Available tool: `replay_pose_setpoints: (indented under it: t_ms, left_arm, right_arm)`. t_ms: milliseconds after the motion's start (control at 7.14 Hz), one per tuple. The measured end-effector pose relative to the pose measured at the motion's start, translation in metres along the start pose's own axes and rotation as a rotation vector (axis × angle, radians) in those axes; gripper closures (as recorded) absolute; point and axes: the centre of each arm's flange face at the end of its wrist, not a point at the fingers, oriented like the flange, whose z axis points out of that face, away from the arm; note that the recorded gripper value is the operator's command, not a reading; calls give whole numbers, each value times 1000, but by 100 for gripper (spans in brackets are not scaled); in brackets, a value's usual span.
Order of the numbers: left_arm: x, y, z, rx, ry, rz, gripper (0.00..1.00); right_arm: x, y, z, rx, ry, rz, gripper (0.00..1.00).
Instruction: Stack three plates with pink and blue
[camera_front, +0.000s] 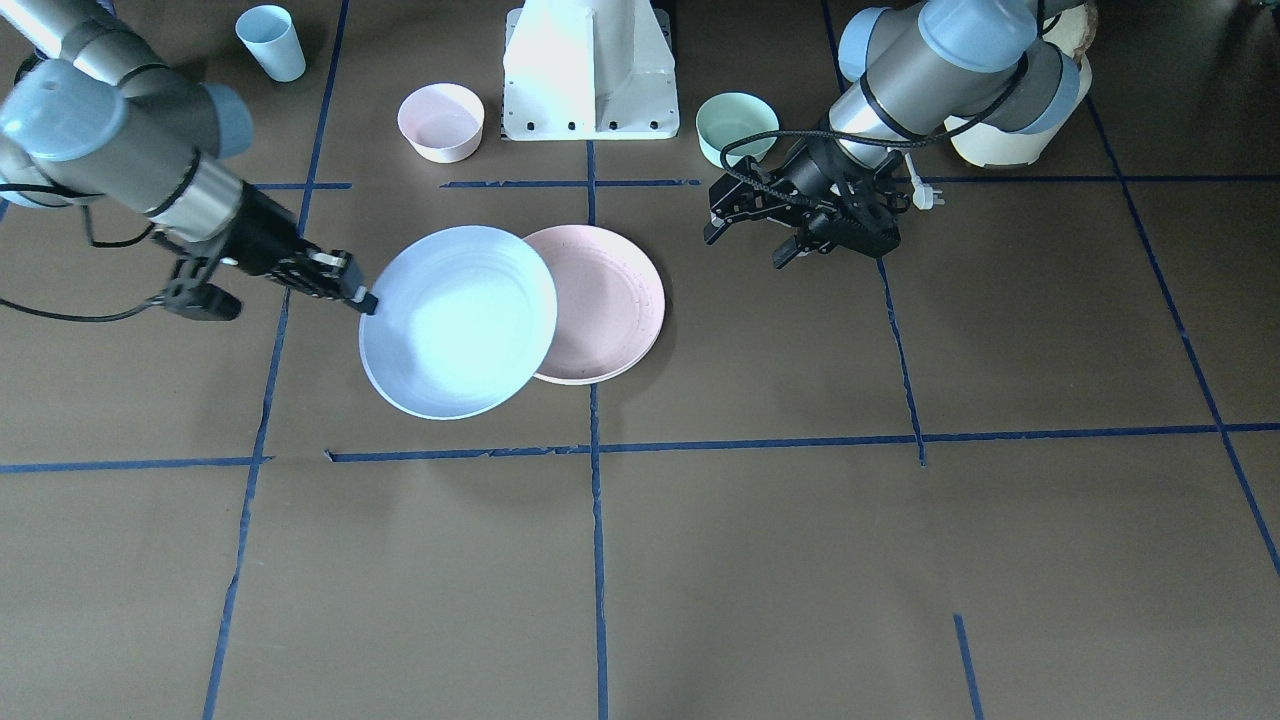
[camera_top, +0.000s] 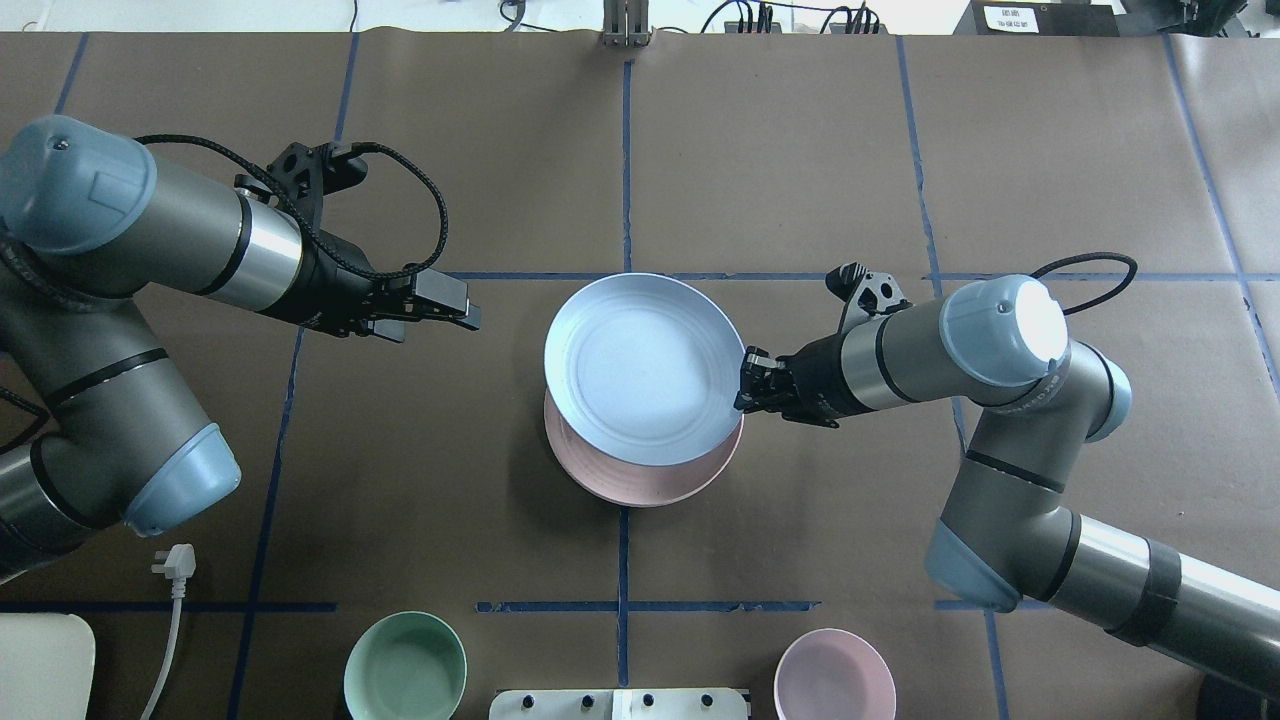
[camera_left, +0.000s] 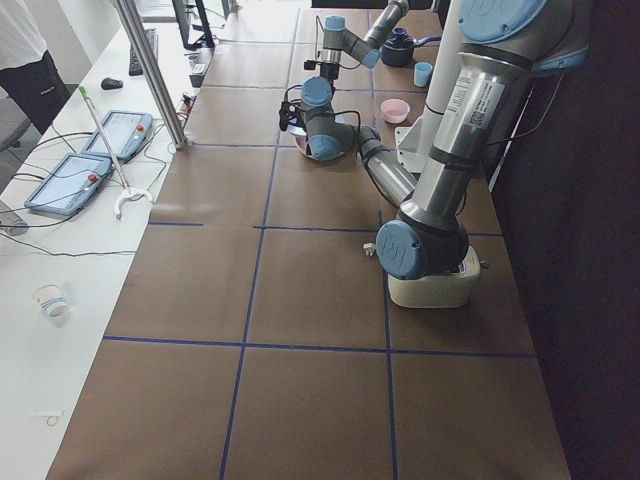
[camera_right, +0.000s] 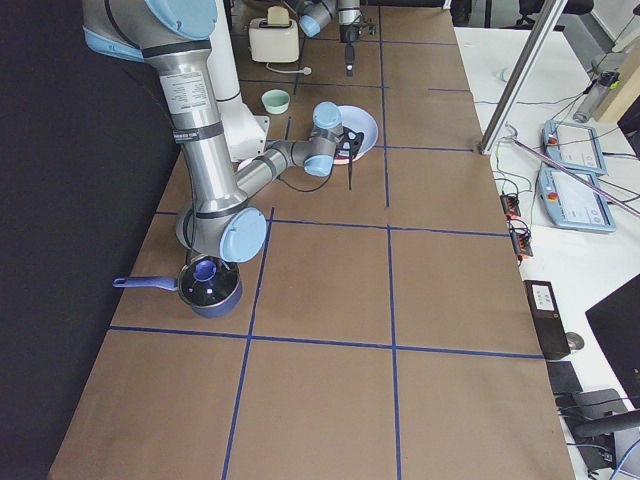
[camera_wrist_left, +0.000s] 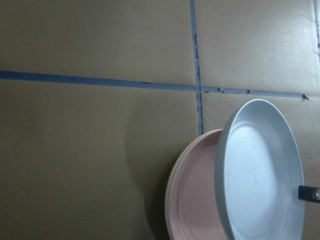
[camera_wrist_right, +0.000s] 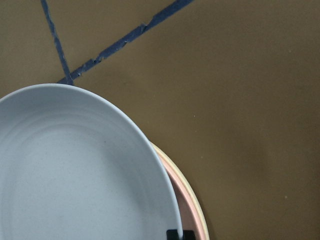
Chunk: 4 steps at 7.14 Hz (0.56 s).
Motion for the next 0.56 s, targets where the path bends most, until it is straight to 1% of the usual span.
replay_pose_setpoints:
  t_ms: [140, 280, 420, 560]
  left_arm:
    - [0, 0, 0, 0, -1, 0, 0]
    - [0, -1, 0, 1, -1, 0, 0]
    - [0, -1, 0, 1, -1, 0, 0]
    - [-2, -3, -1, 4, -3, -1, 0]
  right_arm:
    - [-1, 6, 3, -2, 1, -5, 10]
    - [-1, 9, 5, -5, 1, -9, 0]
    - [-2, 11, 2, -10, -4, -13, 0]
    - [-2, 13, -12, -18, -18, -18, 0]
